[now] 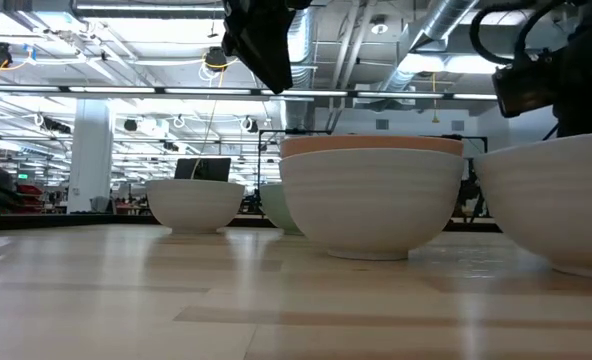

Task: Nest bowls inside each other
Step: Stack the bottom white bowl on top of the orange bowl

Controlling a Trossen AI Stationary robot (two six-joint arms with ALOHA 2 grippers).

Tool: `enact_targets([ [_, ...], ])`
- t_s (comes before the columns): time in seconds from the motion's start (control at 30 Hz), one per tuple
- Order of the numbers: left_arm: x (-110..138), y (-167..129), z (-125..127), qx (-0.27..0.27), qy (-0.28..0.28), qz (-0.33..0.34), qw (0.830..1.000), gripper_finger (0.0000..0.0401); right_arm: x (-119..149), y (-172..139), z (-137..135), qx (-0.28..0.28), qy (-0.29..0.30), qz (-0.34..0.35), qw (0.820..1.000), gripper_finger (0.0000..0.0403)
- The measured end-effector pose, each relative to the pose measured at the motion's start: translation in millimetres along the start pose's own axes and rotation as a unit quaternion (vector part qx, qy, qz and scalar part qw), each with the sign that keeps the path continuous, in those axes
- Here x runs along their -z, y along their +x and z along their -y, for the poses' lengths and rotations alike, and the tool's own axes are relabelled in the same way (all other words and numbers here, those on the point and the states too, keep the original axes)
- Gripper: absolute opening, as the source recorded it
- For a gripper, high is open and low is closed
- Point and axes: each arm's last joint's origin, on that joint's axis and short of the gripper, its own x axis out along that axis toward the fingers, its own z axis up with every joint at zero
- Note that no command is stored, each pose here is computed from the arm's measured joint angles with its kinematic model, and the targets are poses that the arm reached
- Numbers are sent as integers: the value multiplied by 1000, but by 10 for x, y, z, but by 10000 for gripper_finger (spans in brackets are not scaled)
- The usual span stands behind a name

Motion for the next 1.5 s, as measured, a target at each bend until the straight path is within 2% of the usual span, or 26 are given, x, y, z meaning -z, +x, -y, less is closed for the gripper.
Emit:
enact_targets([
  [0.23,46,-3,-15,-13,10,-20,1000,164,-199,-285,45,-33,12,34,999,9],
  [0.47,75,-23,68,-25,18,-6,1000,164,-444,-632,59,-28,0,50,998,11],
  [0.63,328,53,64,-35,-6,-15,999,164,-601,-757,7,-51,-1,71,996,16],
  [0.83,647,-188,-65,11,-79,48,996,164,-1016,-785,-58,-55,-10,89,994,14],
  [0.97,858,-373,-203,1,-108,73,992,164,-1248,-695,-129,-60,-30,77,995,20],
  [1.23,1247,-411,-318,-4,-128,68,989,164,-1650,-546,-222,-60,-39,68,995,29],
  [1.4,1340,-389,-331,-4,-121,61,991,164,-1878,-602,-277,-75,-39,84,993,26],
  [1.5,1370,-376,-343,-7,-110,55,992,164,-1881,-575,-290,-72,-37,76,994,29],
])
